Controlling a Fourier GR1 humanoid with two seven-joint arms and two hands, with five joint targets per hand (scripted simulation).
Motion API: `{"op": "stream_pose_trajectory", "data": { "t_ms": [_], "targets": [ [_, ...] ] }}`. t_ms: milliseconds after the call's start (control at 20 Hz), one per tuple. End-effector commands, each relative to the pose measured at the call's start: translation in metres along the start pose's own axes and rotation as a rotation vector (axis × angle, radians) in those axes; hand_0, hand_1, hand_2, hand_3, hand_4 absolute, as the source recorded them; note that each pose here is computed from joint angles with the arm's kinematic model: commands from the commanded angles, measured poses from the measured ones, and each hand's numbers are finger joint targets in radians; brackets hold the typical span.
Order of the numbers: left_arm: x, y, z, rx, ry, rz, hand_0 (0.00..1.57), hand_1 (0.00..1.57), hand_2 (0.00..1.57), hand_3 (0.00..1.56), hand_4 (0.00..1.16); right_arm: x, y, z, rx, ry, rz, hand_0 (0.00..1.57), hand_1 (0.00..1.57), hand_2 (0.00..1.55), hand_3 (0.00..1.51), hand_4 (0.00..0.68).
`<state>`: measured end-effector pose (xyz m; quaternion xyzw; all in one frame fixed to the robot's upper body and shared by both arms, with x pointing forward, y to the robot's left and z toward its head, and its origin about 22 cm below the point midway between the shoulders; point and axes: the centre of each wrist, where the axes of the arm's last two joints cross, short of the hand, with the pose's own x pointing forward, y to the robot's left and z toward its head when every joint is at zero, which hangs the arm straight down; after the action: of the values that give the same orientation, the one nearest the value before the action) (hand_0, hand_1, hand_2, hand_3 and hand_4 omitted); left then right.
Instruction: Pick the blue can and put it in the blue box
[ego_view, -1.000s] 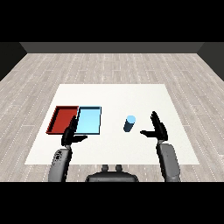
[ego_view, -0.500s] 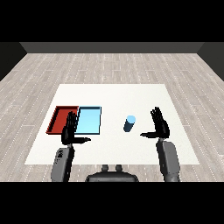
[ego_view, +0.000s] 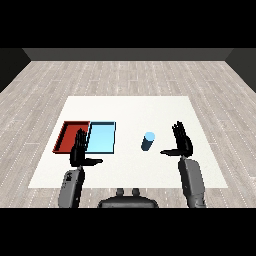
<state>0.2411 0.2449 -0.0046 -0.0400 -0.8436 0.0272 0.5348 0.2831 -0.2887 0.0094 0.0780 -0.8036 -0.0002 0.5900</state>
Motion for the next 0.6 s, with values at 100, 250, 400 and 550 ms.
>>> {"op": "stream_pose_trajectory", "data": {
  "t_ms": [100, 250, 400, 550],
  "targets": [
    [0.011, 0.013, -0.0028, 0.003, -0.007, 0.001, 0.0, 0.0, 0.0, 0.0, 0.0, -0.015, -0.023, -0.009, -0.009, 0.027, -0.035, 0.0, 0.0, 0.0, 0.0, 0.0],
    [0.001, 0.014, -0.0116, 0.015, -0.009, 0.009, 0.0, 0.0, 0.0, 0.0, 0.0, -0.011, 0.005, -0.001, -0.016, 0.047, -0.06, 0.0, 0.0, 0.0, 0.0, 0.0],
    [0.002, -0.005, -0.007, -0.003, 0.006, 0.031, 0.0, 0.0, 0.0, 0.0, 0.0, -0.031, 0.001, -0.009, -0.014, 0.091, -0.078, 0.0, 0.0, 0.0, 0.0, 0.0],
    [0.015, -0.007, 0.0056, 0.004, 0.007, 0.03, 0.0, 0.0, 0.0, 0.0, 0.0, -0.016, 0.007, -0.031, -0.028, 0.126, -0.079, 0.0, 0.0, 0.0, 0.0, 0.0]
  ]
}}
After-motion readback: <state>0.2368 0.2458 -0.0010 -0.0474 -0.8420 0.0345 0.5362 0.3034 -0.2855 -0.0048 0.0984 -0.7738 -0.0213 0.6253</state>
